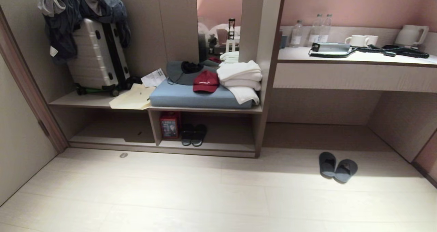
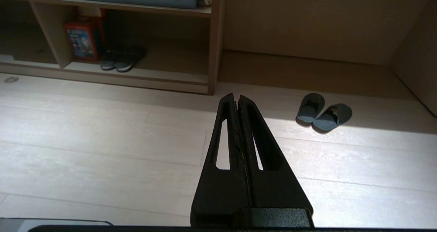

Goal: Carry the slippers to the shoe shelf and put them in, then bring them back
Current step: Pick up the slippers on the floor

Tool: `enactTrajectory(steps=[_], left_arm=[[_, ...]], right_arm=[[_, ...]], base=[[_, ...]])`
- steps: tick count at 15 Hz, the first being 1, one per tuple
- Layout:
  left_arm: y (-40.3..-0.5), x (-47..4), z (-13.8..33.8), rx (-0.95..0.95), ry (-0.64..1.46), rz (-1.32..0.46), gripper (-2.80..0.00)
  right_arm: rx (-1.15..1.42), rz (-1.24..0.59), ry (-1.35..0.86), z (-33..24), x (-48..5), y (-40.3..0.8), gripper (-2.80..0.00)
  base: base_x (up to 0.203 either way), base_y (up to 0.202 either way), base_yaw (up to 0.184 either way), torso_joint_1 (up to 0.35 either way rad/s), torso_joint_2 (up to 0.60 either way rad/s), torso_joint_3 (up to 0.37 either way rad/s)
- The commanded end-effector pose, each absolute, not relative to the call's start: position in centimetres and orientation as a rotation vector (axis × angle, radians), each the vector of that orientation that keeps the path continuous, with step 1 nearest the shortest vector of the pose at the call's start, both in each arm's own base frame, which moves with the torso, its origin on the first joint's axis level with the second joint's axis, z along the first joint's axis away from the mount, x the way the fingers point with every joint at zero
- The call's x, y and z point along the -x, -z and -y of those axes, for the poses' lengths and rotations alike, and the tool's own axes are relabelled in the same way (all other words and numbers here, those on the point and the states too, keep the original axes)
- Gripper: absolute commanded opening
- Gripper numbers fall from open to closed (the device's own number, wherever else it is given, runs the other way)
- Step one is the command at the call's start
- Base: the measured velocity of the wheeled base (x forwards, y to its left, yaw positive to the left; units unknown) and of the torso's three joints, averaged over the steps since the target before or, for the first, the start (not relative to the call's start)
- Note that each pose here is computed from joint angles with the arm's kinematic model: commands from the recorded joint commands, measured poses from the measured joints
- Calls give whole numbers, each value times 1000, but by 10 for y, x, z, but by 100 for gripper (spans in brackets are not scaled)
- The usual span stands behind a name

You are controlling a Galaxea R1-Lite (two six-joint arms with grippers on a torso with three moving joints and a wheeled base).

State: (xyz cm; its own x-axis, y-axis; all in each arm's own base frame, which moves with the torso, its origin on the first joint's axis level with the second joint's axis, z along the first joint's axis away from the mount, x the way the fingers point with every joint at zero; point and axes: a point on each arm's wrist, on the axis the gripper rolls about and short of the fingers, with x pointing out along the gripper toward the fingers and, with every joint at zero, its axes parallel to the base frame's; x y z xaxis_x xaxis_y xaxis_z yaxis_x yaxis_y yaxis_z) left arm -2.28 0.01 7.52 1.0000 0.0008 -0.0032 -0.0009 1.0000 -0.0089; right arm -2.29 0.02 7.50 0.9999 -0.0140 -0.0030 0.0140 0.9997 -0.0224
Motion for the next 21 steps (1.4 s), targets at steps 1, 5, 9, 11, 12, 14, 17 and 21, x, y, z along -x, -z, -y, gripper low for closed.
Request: enactTrajectory(steps=[1, 5, 9, 11, 12, 14, 17, 21], left_arm=[[-75, 23, 0, 9, -2, -3, -280], [-75, 23, 0, 9, -3, -3, -280], [-75, 23, 0, 9, -3, -3, -280], [-75, 23, 0, 9, -3, -3, -280], [-75, 23, 0, 9, -2, -3, -280], [-75, 23, 0, 9, -2, -3, -280], [-75, 23, 0, 9, -3, -5, -280], [-75, 23, 0, 9, -2, -3, -280]], right_arm=[[23, -1, 14, 0, 23, -75, -280], [23, -2, 14, 0, 23, -75, -280], [23, -2, 15, 0, 23, -75, -280], [23, -2, 15, 0, 23, -75, -280], [23, -2, 14, 0, 23, -75, -280], [23, -2, 14, 0, 23, -75, -280], [23, -2, 15, 0, 23, -75, -280], [23, -1, 14, 0, 23, -75, -280]], base=[[199, 0, 1, 2, 4, 2], [193, 0, 0, 0, 5, 2], [194, 0, -1, 2, 2, 1], [195, 0, 0, 1, 3, 2], [195, 0, -3, 2, 2, 2], [194, 0, 1, 0, 0, 4], [197, 0, 1, 3, 1, -1], [193, 0, -1, 2, 3, 0]])
